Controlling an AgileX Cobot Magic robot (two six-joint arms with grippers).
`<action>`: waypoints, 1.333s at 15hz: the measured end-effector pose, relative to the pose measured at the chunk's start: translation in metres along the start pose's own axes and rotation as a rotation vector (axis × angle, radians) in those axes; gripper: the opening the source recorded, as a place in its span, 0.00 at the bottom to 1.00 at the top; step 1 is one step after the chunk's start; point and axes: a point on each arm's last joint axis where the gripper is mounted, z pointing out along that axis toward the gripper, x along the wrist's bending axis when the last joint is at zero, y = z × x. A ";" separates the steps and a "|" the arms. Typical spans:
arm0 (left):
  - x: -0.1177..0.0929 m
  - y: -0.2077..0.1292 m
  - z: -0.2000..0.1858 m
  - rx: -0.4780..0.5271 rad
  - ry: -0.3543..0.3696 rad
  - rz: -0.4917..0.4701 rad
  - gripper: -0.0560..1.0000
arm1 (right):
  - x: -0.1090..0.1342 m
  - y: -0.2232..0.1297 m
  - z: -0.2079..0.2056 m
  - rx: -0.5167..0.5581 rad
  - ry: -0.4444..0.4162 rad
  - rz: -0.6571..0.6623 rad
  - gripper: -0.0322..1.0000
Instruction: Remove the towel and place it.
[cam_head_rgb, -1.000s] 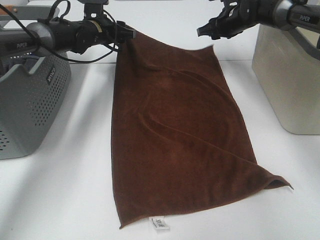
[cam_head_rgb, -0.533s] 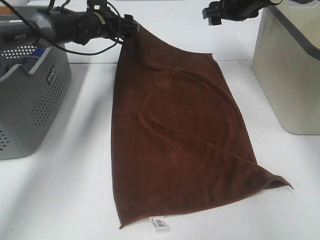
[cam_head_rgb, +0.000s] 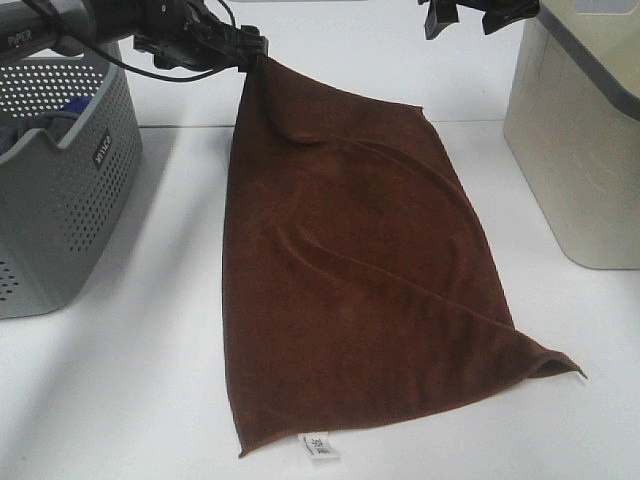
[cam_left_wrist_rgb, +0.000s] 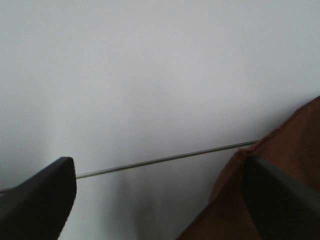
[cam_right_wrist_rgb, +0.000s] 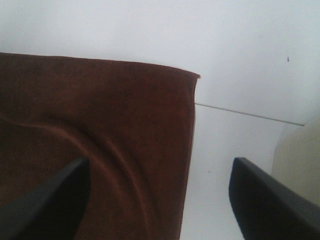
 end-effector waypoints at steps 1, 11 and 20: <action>0.000 -0.002 0.000 0.024 0.004 -0.005 0.88 | 0.000 0.000 -0.005 0.017 0.004 0.002 0.74; 0.002 -0.010 -0.001 0.113 0.026 -0.009 0.97 | 0.004 -0.008 -0.013 0.129 0.041 0.021 0.74; -0.024 0.068 -0.111 0.089 -0.001 0.086 0.88 | 0.019 -0.009 -0.054 0.249 0.195 0.089 0.74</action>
